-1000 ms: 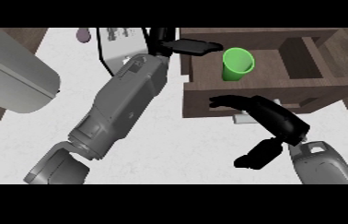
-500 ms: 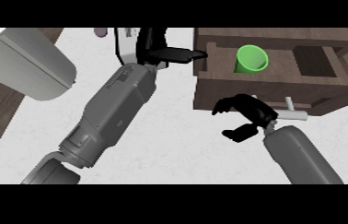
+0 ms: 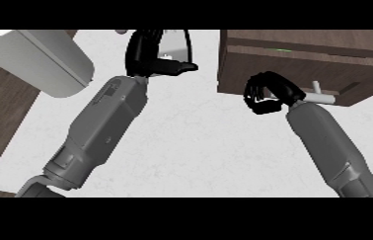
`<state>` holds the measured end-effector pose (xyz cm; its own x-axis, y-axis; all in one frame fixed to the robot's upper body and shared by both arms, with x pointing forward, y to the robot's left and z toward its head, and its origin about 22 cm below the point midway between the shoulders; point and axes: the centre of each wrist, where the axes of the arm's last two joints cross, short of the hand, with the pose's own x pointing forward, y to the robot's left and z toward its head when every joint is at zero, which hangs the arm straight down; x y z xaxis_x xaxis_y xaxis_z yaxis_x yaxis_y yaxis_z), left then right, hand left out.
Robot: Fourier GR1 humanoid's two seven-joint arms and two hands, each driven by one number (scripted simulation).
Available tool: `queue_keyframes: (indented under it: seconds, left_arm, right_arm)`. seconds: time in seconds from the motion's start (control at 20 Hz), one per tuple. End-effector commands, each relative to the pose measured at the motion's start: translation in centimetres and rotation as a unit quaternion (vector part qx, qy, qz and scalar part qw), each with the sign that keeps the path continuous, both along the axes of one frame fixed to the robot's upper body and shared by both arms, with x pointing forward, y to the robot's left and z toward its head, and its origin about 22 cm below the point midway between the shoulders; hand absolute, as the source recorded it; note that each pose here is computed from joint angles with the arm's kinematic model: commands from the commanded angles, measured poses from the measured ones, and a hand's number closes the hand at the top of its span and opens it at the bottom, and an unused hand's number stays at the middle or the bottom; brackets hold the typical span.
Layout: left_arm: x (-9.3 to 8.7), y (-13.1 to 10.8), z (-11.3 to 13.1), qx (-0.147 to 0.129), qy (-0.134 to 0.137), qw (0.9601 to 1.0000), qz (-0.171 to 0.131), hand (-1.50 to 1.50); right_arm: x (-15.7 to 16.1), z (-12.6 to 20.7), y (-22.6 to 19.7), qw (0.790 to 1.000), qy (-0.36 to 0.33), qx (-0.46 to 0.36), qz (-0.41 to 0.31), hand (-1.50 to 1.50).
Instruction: Pick up the cup, place it into the drawer and close the drawer
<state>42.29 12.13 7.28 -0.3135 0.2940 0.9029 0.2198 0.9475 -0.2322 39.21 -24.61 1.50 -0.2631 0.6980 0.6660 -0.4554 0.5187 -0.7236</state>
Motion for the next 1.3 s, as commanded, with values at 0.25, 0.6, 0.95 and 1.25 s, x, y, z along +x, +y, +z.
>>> queue_keyframes:
  seconds: [0.25, 0.6, 0.95, 1.25]
  left_arm:
    - [-0.4, 3.7, -0.1, 0.009, 0.005, 0.9998, -0.018, -1.5]
    - [-1.0, 3.8, -0.8, 0.006, -0.001, 0.9995, -0.033, -1.5]
    - [-1.1, 4.9, -0.9, -0.002, 0.0, 0.9993, -0.036, -1.5]
    - [-1.3, 4.9, -1.1, -0.003, 0.0, 0.9988, -0.048, -1.5]
  right_arm:
    - [4.0, 5.3, -3.0, 0.993, -0.058, 0.044, -0.096, 1.5]
    - [4.6, 8.3, -5.2, 0.989, -0.073, 0.073, -0.107, 1.5]
    - [4.7, 11.4, -6.9, 0.987, -0.081, 0.102, -0.093, 1.5]
    - [4.3, 11.3, -7.9, 0.988, -0.069, 0.109, -0.089, 1.5]
